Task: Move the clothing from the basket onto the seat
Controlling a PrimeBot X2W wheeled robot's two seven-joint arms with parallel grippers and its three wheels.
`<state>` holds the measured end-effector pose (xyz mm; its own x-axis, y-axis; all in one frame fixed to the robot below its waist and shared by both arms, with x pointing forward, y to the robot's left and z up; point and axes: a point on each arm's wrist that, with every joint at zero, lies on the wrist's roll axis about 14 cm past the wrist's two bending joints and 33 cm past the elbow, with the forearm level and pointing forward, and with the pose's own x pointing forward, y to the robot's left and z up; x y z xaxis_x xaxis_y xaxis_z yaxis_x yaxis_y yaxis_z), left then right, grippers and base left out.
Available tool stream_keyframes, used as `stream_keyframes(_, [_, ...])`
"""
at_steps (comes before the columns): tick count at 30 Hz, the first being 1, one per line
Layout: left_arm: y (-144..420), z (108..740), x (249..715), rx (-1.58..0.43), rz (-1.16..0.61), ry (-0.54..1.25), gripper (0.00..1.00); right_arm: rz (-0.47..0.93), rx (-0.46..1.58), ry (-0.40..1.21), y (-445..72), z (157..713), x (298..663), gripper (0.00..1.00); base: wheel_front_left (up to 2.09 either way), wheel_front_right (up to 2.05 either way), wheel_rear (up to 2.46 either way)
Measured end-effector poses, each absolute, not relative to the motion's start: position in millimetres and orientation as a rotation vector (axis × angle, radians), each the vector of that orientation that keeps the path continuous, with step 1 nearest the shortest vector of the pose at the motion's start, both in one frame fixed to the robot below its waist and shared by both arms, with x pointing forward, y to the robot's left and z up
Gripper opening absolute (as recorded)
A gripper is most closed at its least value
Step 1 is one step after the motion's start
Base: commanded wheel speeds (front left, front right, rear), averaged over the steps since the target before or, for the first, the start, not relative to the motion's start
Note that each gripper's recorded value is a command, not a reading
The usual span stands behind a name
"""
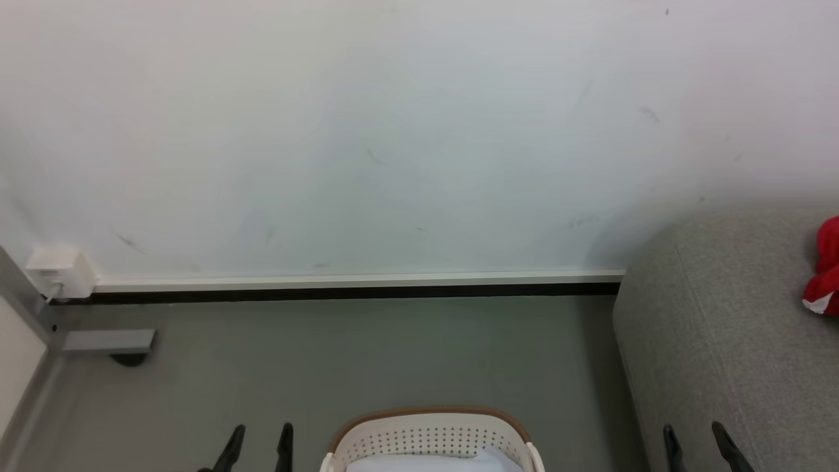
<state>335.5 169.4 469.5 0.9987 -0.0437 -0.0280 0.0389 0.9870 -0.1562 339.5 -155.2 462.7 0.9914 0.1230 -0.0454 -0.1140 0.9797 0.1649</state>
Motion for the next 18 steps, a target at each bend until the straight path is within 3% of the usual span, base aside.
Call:
stream_keyframes(10, [133,462,357,-0.111,-0.161,0.066,1.00,0.099,0.155,-0.026,-163,488,346,1.00,0.00,0.00,0.00])
stream_keyframes(18, [85,421,385,-0.058,-0.326,0.240,1.00,0.075,0.147,-0.061,-171,499,359,1.00,0.00,0.00,0.00])
